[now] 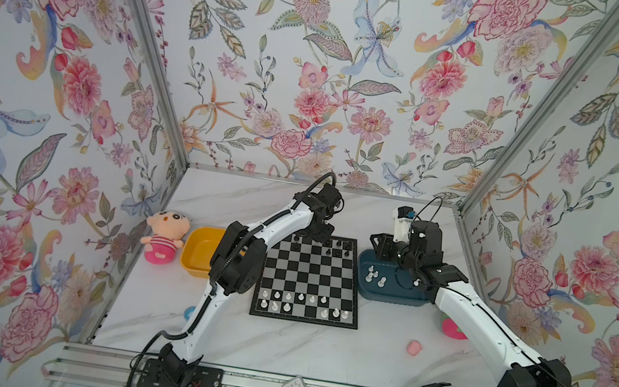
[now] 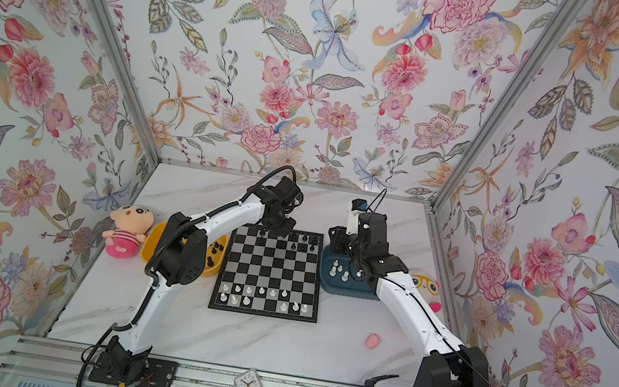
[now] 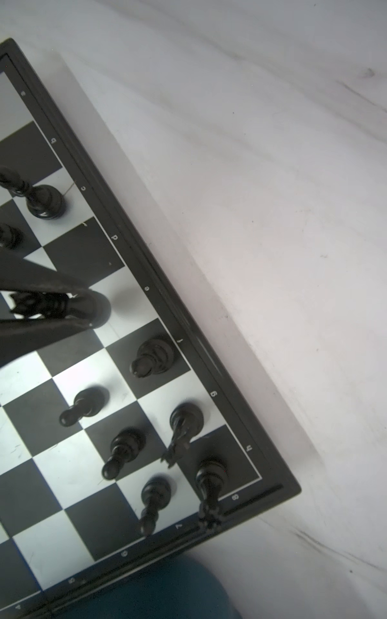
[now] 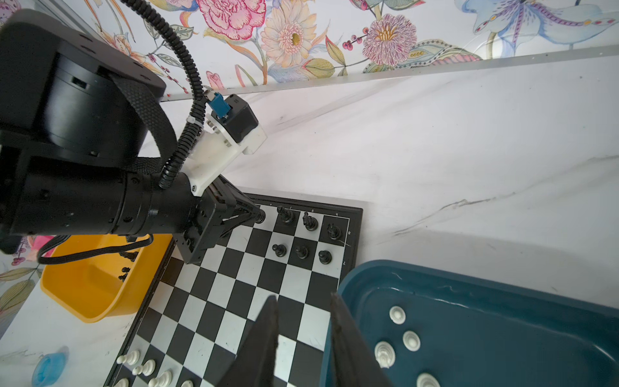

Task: Set up the chess pieces on the board
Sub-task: 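Lower the black king onto a square and open the left gripper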

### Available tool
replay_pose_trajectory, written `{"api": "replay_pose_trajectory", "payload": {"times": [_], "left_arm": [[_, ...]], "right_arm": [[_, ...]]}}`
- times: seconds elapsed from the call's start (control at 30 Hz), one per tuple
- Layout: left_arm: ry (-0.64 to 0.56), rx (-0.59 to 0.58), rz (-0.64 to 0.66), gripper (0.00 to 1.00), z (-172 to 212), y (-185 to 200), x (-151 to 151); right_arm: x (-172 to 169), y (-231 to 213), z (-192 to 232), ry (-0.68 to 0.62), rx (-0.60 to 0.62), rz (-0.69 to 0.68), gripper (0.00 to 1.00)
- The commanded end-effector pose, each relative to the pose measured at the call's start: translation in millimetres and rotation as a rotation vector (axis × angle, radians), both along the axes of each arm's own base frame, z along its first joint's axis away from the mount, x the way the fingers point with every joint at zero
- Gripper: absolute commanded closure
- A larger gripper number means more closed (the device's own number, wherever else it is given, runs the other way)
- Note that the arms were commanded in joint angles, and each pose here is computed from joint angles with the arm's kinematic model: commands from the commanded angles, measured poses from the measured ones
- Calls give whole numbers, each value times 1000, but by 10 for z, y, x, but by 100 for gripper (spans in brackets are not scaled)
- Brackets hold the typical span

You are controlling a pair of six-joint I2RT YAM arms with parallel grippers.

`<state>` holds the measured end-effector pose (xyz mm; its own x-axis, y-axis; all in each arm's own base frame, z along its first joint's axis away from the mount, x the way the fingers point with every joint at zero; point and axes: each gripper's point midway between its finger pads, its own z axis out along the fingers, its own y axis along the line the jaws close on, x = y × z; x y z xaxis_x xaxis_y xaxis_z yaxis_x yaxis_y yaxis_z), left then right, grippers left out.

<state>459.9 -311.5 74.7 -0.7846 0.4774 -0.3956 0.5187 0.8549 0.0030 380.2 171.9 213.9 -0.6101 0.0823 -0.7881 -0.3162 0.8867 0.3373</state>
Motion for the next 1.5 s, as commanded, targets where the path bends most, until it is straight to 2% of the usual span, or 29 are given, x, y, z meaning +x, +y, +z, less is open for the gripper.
{"api": "replay_pose_trajectory", "payload": {"times": [0.0, 0.5, 0.97, 1.47], "left_arm": [[31, 15, -20, 100, -118, -58, -51], [31, 40, -7, 100, -195, -33, -7], [46, 45, -9, 80, -230, -25, -33], [35, 36, -8, 70, -145, -30, -33]], "right_arm": [[-5, -4, -14, 3, 19, -1, 72], [-8, 18, -22, 8, 36, 4, 72], [-13, 23, -35, 13, 37, 4, 72], [-16, 50, -27, 16, 60, 8, 72]]}}
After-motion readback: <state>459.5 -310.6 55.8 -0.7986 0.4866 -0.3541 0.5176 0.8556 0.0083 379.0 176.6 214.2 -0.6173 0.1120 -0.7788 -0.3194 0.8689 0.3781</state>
